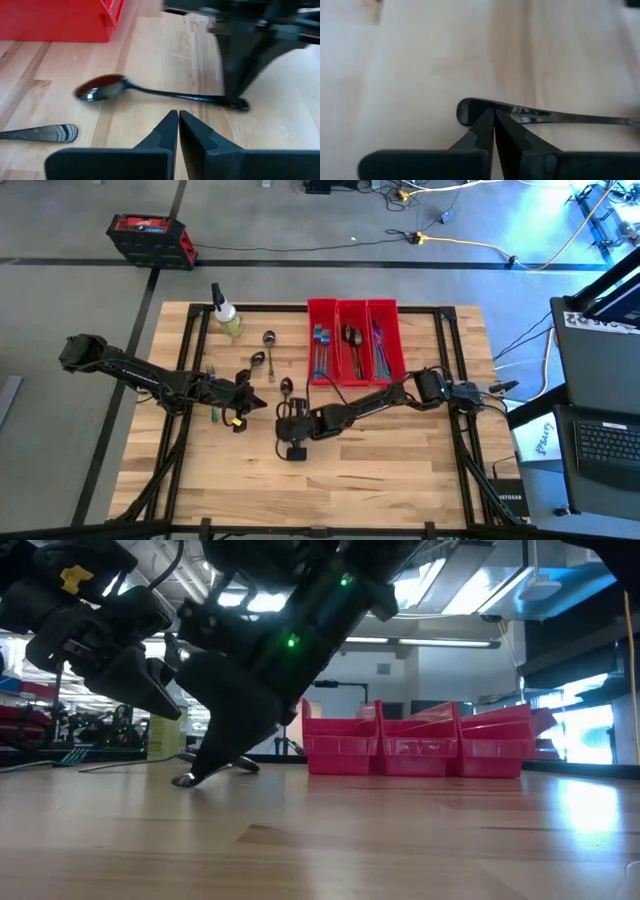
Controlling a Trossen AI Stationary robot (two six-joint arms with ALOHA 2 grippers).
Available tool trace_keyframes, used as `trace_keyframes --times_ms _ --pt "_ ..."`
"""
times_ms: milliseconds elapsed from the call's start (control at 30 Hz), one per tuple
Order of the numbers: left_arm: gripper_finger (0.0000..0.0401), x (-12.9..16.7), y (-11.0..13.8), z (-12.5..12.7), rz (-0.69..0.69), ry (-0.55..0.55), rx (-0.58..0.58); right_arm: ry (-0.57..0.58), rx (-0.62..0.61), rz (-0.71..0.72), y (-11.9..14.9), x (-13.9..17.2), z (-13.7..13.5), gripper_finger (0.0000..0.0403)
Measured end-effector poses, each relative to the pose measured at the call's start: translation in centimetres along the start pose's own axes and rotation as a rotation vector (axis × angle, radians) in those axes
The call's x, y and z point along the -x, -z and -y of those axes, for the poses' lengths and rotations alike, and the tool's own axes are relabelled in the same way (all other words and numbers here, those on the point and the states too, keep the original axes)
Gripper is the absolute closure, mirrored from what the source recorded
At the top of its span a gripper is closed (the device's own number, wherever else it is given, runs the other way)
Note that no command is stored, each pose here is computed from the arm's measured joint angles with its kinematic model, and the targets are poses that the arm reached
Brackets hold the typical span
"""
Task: Sort silverware
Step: Put the black spoon into the middle red silverware bin
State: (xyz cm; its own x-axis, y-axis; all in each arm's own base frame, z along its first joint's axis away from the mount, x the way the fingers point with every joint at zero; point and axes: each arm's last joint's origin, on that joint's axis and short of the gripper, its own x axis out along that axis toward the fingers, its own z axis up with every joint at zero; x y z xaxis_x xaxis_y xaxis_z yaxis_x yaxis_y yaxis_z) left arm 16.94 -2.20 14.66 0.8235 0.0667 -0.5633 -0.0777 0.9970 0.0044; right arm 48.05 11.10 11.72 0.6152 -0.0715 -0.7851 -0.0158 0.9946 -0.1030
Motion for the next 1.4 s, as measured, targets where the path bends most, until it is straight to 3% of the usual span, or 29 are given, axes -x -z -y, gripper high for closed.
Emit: trace_keyframes --times_ms 300,433,667,800,900,1167,1400 --pt "0.04 0.0 -0.1 0.0 0.014 0.004 0.02 -0.121 -0.102 0.007 0.7 1.3 -5.3 0.0403" --pt "0.04 0.1 -0.9 0.7 0.086 0.115 -0.013 -0.147 -0.091 0.035 0.8 1.7 -6.9 0.0403" --pt "0.04 0.9 -2.4 2.5 0.265 0.254 -0.013 -0.049 -0.108 0.124 -1.1 2.6 -6.9 0.0402" --pt "0.04 1.4 -2.6 3.7 0.282 0.348 0.101 -0.009 -0.047 0.169 -2.6 3.1 -6.2 0.0392" --pt "0.04 2.0 -2.2 5.3 0.271 0.392 0.15 0.027 0.012 0.125 -3.1 3.8 -5.1 0.0376" --pt "0.04 3.8 -1.5 8.3 0.336 0.236 0.258 0.145 0.211 0.006 -3.9 8.3 -1.3 0.0328" --pt "0.0401 2.3 -3.0 11.6 0.347 0.062 0.28 0.054 0.304 0.031 -3.8 11.7 2.4 0.0321"
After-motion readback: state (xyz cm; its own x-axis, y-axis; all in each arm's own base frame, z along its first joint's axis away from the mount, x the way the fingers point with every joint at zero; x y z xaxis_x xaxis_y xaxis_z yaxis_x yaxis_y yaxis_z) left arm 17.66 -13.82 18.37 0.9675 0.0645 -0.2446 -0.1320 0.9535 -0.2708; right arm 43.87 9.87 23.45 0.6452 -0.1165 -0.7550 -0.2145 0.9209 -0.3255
